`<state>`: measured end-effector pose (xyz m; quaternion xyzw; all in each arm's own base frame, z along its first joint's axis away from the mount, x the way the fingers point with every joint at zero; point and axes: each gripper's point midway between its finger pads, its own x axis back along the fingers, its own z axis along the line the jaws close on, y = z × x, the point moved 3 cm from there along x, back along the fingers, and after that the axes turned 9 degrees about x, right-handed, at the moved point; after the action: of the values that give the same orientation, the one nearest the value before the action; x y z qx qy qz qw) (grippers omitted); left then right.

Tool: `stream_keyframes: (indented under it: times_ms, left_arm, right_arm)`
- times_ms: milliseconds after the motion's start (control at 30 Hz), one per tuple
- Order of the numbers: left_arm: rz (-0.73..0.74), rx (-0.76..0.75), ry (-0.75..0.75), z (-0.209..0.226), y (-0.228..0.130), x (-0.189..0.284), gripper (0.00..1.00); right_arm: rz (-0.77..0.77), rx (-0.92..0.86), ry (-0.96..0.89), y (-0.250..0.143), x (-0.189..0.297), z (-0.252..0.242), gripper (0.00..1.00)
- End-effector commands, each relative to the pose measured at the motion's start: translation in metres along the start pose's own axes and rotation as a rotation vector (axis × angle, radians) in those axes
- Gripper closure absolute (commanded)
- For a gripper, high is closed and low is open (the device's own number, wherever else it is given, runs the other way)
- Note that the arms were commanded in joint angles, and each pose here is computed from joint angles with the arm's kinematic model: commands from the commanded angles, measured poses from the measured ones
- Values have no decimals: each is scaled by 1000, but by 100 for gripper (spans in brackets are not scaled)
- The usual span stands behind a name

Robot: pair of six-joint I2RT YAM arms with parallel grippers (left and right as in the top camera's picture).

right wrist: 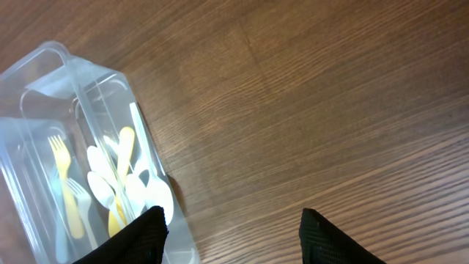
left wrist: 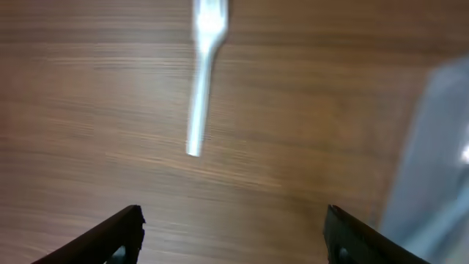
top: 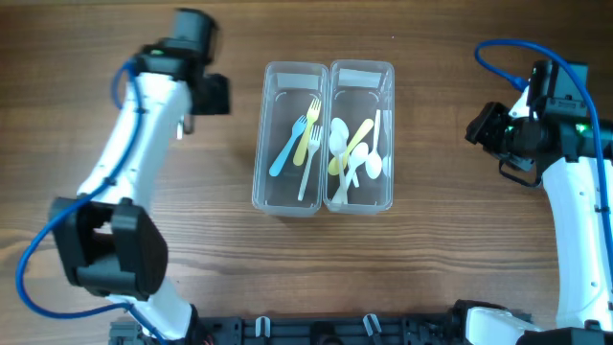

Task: Pack container
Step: 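Release the yellow fork into the left compartment, then move the left gripper to the last white fork and grasp it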

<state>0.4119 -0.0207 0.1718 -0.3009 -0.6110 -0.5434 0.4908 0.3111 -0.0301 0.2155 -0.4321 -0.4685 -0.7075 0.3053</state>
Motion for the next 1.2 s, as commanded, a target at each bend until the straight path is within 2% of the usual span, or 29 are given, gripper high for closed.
stream_keyframes:
  times_ms: [0, 167, 367, 733, 800, 900, 1167]
  left_arm:
    - [74, 16, -53, 26, 2, -35, 23]
    - [146, -63, -194, 28, 1, -86, 28]
    - [138, -69, -170, 28, 5, -127, 23]
    - [-54, -70, -173, 23, 45, -138, 21]
    - [-76, -119, -173, 22, 49, -140, 24]
    - [-69, -163, -171, 21, 46, -149, 28]
    - [-38, -165, -130, 25, 38, -167, 28]
  right_arm:
    - [10, -3, 8, 0, -4, 0, 42]
    - [2, -2, 10, 1, -4, 1, 42]
    - [7, -2, 9, 0, -4, 1, 42]
    - [20, -3, 5, -2, -4, 0, 42]
    - [24, -3, 4, -3, -4, 0, 41]
    - [28, -4, 3, -4, -4, -1, 42]
    - [44, -6, -1, -8, -4, -1, 43]
